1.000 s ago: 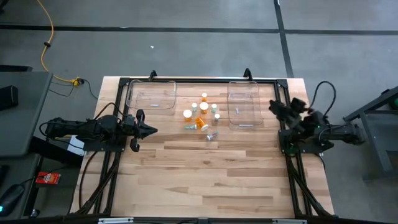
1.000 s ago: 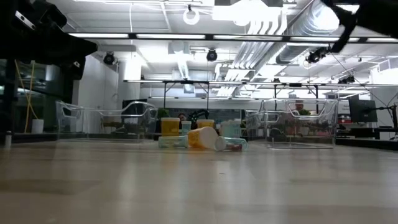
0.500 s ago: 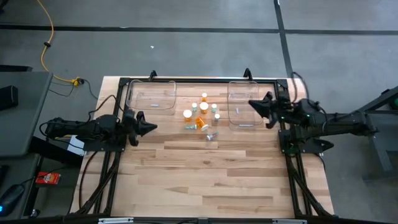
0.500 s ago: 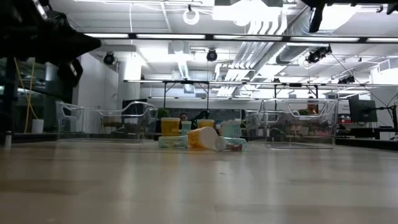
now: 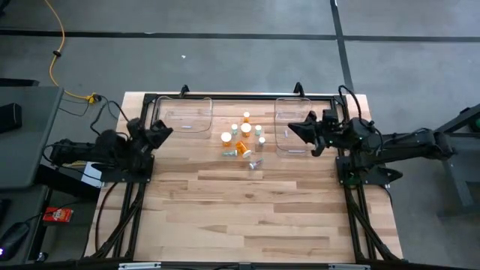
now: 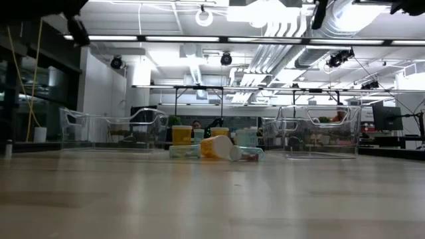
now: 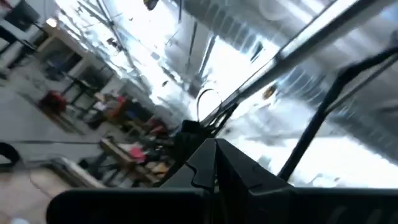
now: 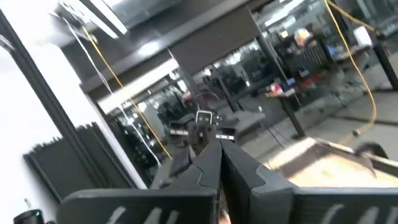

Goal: Pick and place medicine bottles into bin by pill shape (circle, oval)
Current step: Put the blue capsule bottle into the right transparent bin

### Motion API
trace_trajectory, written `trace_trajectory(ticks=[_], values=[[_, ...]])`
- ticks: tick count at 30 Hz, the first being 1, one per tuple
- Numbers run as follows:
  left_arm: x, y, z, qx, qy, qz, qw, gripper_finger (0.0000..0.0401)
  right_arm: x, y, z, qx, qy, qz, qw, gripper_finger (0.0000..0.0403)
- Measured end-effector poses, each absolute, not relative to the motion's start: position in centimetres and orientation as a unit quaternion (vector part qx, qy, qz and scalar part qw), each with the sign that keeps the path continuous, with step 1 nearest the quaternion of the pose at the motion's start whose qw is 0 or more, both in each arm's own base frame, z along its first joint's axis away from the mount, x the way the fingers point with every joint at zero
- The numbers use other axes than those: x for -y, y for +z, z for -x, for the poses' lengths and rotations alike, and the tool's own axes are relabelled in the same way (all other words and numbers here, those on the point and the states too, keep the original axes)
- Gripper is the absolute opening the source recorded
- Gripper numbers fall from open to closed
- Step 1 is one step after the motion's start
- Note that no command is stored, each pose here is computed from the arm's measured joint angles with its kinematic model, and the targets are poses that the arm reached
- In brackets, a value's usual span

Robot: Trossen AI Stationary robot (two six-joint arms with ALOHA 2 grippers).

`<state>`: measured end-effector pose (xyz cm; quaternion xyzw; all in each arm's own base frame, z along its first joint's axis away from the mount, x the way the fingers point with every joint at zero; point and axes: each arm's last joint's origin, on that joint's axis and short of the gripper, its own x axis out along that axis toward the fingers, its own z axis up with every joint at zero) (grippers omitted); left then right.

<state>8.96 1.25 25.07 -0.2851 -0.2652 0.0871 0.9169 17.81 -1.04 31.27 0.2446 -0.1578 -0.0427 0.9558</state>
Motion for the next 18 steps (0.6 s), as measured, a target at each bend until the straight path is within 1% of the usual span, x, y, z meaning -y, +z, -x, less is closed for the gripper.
trace_trajectory(ticks=[3, 7, 9, 11, 14, 18], values=[[-1.3, 27.6, -10.2, 0.198, 0.108, 0.246, 0.943, 0.0003, 1.1, 31.2, -19.0, 0.167, -0.044, -0.223, 0.959, 0.0000], [-1.2, 30.9, -11.5, 0.103, 0.112, 0.177, 0.972, 0.0003, 1.1, 31.9, -20.9, 0.147, -0.038, -0.198, 0.968, 0.0000], [-1.2, 32.2, -11.8, 0.077, 0.117, 0.152, 0.978, 0.0003, 1.1, 32.6, -21.9, 0.130, -0.033, -0.191, 0.972, 0.0001], [-1.3, 33.1, -12.1, 0.072, 0.125, 0.137, 0.980, 0.0003, 1.1, 33.2, -23.1, 0.091, -0.036, -0.191, 0.977, 0.0009], [-1.3, 33.9, -12.2, 0.075, 0.129, 0.128, 0.980, 0.0003, 1.1, 33.7, -24.8, -0.017, -0.047, -0.181, 0.982, 0.0042], [-1.3, 33.8, -12.3, 0.073, 0.133, 0.134, 0.979, 0.0003, 1.1, 33.5, -27.2, -0.159, -0.065, -0.175, 0.970, 0.0122]])
